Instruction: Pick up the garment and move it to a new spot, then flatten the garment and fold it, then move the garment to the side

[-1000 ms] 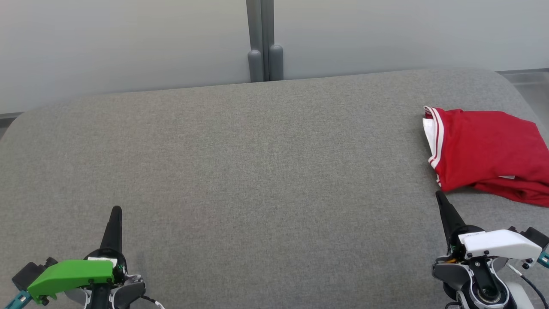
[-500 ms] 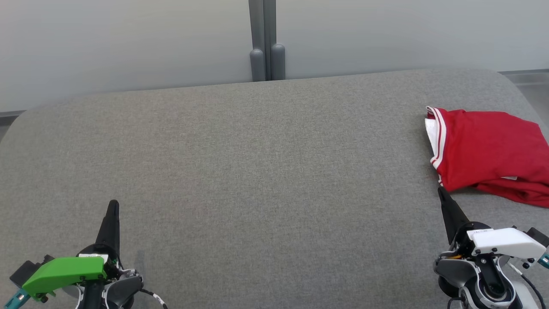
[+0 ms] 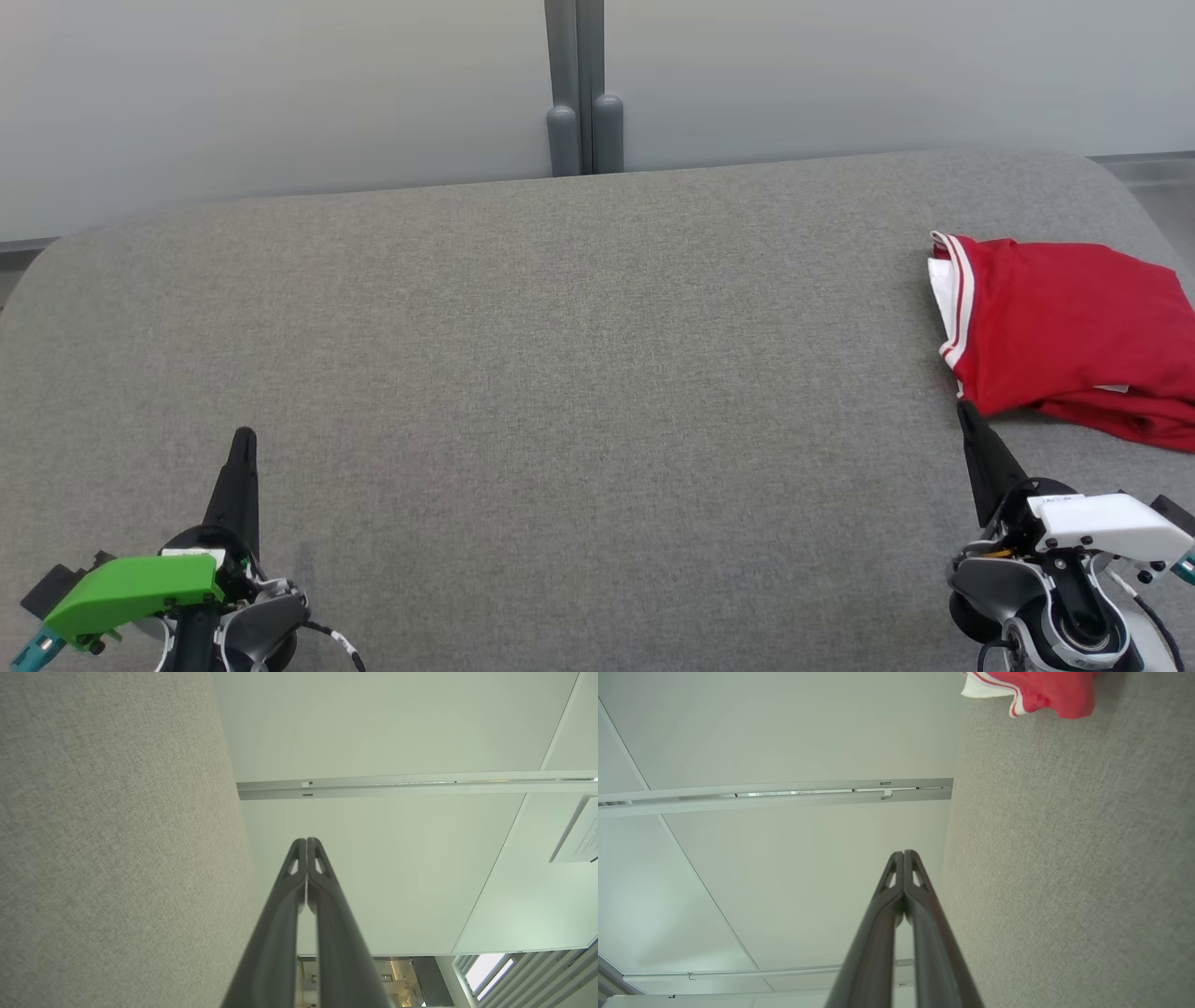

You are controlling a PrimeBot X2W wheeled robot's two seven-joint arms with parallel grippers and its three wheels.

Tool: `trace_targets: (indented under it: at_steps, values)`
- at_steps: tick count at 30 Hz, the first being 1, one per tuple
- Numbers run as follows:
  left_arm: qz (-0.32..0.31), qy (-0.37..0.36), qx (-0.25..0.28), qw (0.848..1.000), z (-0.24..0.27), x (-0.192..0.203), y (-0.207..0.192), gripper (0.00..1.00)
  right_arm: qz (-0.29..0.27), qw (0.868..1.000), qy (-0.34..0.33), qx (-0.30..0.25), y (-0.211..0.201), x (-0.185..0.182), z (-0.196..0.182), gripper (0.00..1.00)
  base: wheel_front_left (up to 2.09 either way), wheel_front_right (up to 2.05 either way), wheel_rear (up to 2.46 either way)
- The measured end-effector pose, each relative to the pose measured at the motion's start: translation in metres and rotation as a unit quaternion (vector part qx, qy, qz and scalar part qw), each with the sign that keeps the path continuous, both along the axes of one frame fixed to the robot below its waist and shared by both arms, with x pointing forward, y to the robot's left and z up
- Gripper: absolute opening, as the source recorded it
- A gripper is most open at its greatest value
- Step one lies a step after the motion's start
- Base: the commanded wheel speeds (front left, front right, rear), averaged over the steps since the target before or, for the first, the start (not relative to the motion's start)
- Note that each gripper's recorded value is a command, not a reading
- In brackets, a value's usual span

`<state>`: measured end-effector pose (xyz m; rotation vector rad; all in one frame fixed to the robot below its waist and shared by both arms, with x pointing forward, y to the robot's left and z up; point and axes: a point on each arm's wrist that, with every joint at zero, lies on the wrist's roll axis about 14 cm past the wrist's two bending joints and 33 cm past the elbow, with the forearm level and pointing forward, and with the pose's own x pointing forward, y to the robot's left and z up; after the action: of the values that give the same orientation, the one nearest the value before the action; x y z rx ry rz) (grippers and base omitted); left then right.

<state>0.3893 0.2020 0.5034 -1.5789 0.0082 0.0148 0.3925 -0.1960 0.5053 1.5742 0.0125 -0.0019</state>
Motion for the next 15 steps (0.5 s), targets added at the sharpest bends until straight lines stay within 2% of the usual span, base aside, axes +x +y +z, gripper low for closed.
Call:
trace_targets:
  at_steps: [15]
  values:
    - [0.0, 0.0, 0.0, 1.0, 0.0, 0.0, 0.0, 0.0, 0.0, 1.0, 0.0, 0.0, -0.0001, 0.0001, 0.0001, 0.0, 0.0, 0.0, 0.0]
